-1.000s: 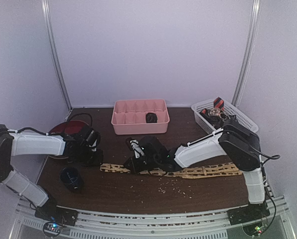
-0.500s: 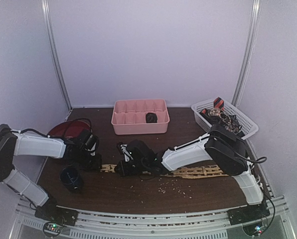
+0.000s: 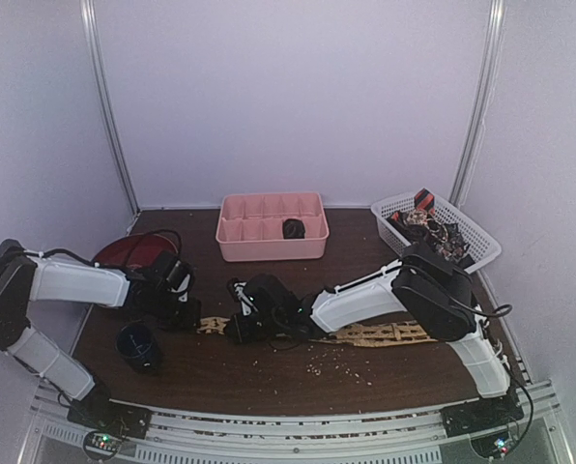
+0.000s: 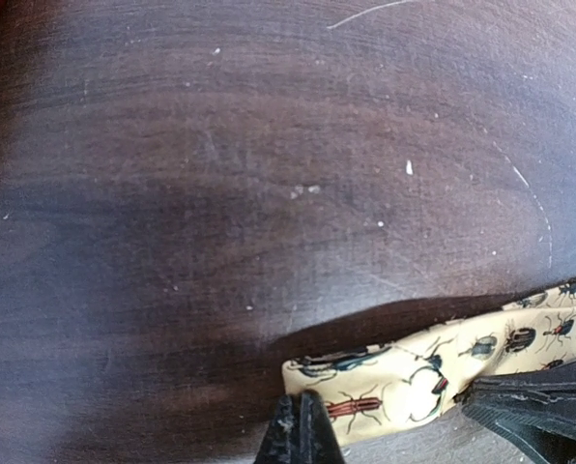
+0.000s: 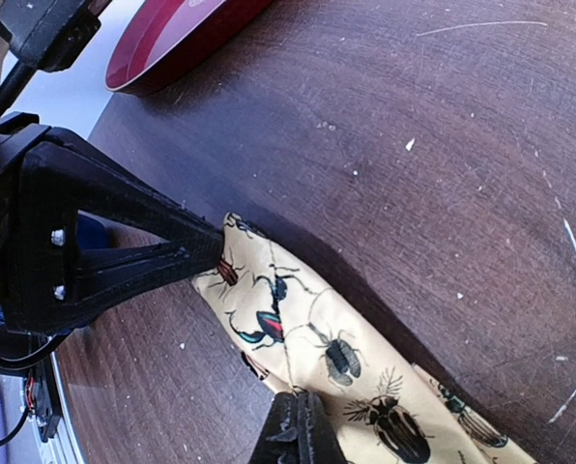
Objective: Roll the ties
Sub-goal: Roll the tie at the center of the board.
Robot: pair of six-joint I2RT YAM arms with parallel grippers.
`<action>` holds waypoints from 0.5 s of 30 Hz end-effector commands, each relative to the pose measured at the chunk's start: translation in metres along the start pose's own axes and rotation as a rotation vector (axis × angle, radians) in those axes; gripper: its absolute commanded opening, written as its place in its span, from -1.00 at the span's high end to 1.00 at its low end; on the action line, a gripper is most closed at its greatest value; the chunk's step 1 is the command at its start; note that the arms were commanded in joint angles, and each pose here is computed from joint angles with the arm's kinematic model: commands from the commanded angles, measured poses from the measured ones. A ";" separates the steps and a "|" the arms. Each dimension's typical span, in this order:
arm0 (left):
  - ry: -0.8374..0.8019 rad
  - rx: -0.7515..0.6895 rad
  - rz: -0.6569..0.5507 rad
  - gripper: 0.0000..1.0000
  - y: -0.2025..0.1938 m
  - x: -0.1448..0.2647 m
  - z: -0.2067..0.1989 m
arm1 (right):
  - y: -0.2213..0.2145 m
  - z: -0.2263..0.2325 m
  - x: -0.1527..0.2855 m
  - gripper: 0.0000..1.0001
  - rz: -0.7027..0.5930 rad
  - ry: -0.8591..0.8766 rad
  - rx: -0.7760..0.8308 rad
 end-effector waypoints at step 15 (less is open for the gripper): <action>0.015 -0.015 -0.038 1.00 0.019 0.011 -0.003 | 0.025 0.007 0.009 1.00 -0.074 0.038 -0.100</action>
Point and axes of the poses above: each gripper's point midway between its finger pads, its own x axis back along the fingers, its own z axis along the line the jaws close on, y = z × x, the point moved 5 cm from there along x, back along the fingers, and after that the axes turned 8 degrees about -x, right-handed, at the moved point
